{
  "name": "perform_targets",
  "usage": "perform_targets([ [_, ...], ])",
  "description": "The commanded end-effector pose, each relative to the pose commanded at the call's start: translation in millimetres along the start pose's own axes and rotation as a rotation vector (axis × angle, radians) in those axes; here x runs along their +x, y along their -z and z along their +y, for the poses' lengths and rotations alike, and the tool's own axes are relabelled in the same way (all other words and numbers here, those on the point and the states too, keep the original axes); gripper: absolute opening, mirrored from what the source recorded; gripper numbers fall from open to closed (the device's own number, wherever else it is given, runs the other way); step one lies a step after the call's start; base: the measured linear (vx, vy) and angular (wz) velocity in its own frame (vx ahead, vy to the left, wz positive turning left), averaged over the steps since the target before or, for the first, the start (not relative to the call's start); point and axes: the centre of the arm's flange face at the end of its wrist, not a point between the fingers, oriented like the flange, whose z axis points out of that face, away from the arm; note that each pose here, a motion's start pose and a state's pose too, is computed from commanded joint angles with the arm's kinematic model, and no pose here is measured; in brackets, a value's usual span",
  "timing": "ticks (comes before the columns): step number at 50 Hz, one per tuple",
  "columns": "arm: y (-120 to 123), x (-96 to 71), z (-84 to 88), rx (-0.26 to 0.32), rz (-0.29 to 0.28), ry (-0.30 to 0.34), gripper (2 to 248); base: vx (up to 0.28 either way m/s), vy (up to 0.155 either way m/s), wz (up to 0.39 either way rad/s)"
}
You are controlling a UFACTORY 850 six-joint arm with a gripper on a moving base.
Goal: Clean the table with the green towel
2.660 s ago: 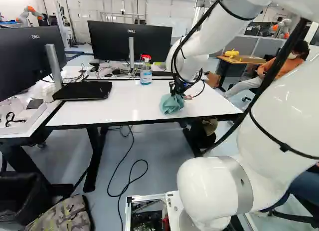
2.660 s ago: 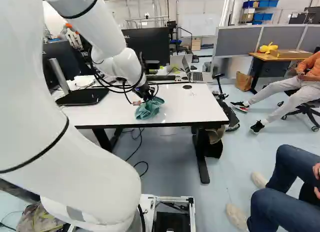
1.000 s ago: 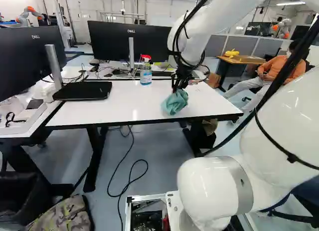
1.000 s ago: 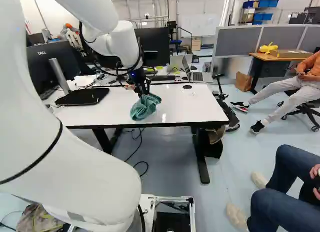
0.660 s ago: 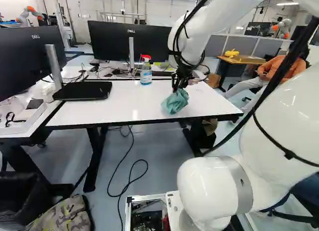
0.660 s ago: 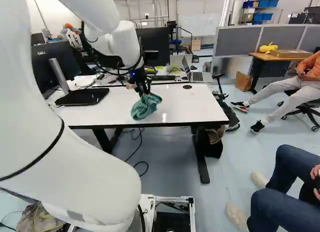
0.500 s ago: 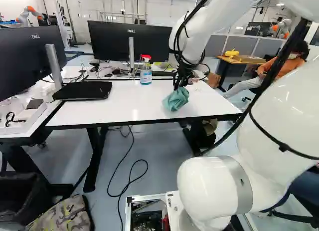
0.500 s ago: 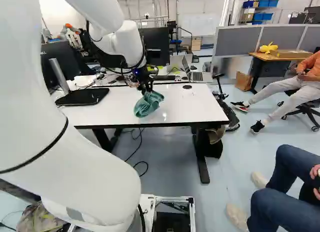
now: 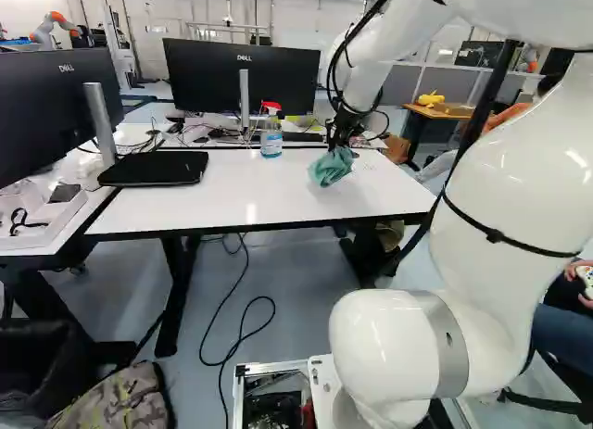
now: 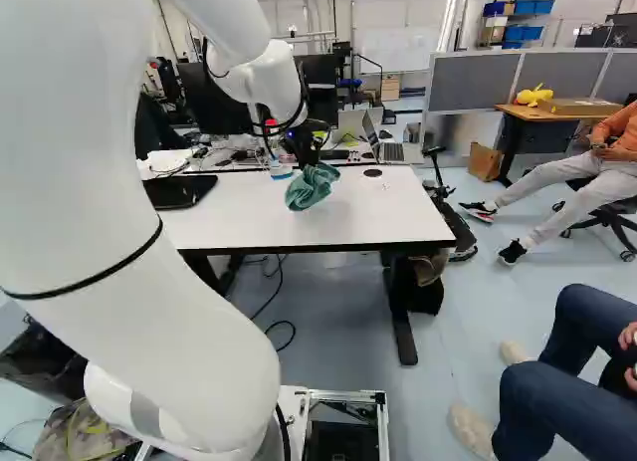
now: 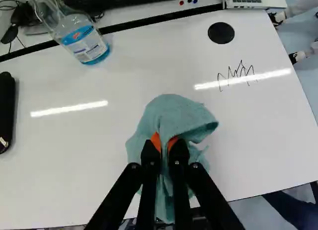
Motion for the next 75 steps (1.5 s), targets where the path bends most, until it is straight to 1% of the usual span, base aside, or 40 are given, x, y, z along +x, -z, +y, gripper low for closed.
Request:
perform_targets([
  [5,-6.2,9.3,5.0,-0.006,0.020,-0.008,34,0.000,0.000,0.000],
  [19,-35.1,28.8,20.3,-0.023,0.025,-0.032,34,0.000,0.000,0.000],
  [32,-63.0,47.2,37.2,-0.041,0.066,-0.054,34,0.000,0.000,0.000],
  [64,-115.3,72.2,93.7,-0.099,0.189,-0.117,34,0.000,0.000,0.000],
  [75,-129.0,74.5,114.2,-0.121,0.222,-0.138,34,0.000,0.000,0.000],
])
